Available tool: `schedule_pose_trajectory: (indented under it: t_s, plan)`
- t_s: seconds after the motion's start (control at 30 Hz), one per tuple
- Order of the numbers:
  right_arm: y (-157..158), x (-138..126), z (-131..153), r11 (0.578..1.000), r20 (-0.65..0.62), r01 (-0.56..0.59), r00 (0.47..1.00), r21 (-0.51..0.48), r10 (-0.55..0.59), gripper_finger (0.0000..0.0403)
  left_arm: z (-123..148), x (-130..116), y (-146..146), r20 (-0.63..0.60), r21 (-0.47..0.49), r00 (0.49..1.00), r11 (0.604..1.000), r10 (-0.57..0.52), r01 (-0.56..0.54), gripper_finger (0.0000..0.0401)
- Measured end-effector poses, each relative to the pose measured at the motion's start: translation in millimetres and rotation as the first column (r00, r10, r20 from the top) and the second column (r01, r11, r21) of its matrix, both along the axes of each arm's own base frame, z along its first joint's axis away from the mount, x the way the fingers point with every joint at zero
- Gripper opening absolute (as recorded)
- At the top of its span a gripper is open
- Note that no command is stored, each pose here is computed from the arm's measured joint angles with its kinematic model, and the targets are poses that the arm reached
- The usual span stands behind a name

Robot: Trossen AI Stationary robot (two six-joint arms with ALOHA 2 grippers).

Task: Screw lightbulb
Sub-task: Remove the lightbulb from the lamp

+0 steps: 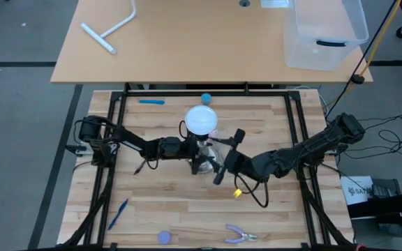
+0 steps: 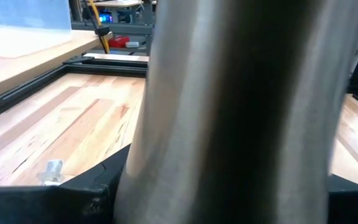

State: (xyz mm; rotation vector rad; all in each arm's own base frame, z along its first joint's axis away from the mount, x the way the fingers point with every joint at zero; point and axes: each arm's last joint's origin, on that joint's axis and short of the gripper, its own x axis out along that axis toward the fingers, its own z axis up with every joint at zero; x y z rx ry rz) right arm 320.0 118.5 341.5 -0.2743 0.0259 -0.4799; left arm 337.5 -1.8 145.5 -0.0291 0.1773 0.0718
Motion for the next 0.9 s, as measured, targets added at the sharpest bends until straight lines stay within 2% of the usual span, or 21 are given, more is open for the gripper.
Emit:
schedule_pose_trajectory:
  t_s: [0.17,0.33,0.53,0.9]
  plan:
    - [1,-3,9,0.996,0.104,0.042,0.993,0.077,-0.049,0.0254,0,0,0,-0.002,0.0,1.0,1.0,0.003,-0.003,0.0258]
    - [-6,9,-3,0.983,0.11,0.141,0.982,0.12,-0.154,0.0254,-1,0,0,-0.001,0.0,1.0,1.0,0.005,-0.005,0.0258]
    - [-12,22,-10,0.977,0.169,0.16,0.969,0.137,-0.182,0.0254,-1,0,1,-0.001,-0.001,1.0,1.0,0.009,-0.009,0.0258]
    - [-26,31,-9,0.969,0.264,0.188,0.937,0.163,-0.227,0.0254,-1,0,1,-0.001,-0.004,1.0,1.0,0.01,-0.01,0.0258]
